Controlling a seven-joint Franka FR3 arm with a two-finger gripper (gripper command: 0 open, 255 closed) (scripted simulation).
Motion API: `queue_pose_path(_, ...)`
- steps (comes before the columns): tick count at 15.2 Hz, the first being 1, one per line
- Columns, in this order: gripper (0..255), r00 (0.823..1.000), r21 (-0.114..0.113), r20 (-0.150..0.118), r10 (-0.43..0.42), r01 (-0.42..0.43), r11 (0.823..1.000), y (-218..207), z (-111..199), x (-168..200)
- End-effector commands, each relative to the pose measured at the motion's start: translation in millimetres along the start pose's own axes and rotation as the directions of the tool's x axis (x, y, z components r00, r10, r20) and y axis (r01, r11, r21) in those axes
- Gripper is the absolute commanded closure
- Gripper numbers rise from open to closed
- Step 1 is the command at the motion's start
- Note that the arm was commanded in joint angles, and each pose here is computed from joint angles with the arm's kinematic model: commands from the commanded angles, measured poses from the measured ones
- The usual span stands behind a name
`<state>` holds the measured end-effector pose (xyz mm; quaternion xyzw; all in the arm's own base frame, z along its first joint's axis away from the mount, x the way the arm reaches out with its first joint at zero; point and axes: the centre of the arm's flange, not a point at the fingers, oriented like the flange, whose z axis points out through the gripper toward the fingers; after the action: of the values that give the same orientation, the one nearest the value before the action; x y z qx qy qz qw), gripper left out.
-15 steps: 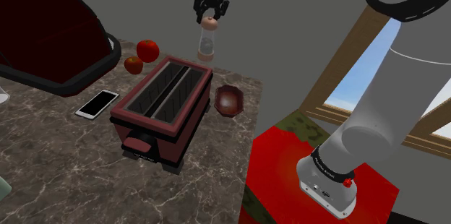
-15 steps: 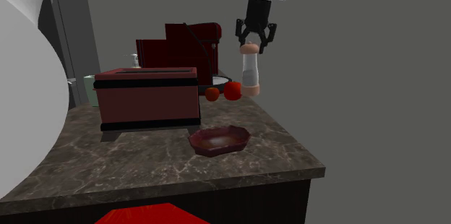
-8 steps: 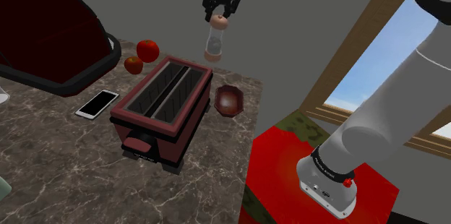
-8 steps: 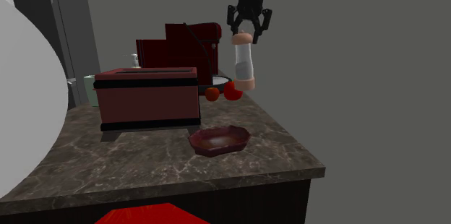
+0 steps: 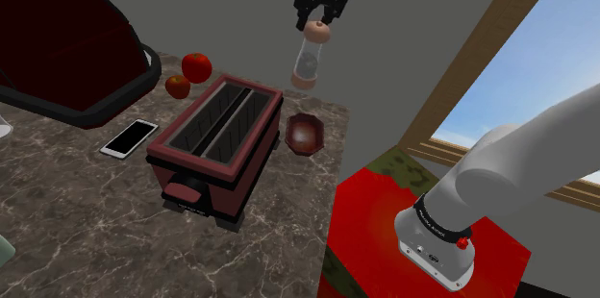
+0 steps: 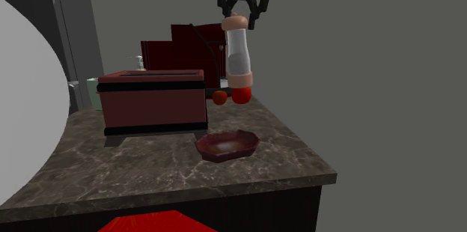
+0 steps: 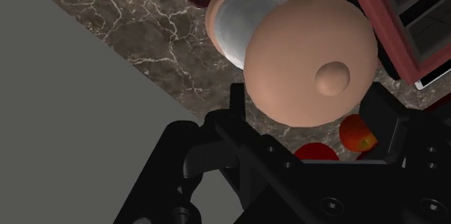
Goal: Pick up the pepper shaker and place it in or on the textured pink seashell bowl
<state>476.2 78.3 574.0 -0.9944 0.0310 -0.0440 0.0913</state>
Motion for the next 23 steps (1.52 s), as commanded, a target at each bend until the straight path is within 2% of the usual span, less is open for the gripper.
queue_pose_path(1, 255, 1.0, 0.0, 0.0, 0.0, 0.0, 1.0, 1, -9, -24)
queue_pose_path(3, 255, 1.0, 0.0, 0.0, 0.0, 0.0, 1.0, 1, -15, -39)
queue_pose_path(23, 255, 1.0, 0.0, 0.0, 0.0, 0.0, 1.0, 20, 88, -48)
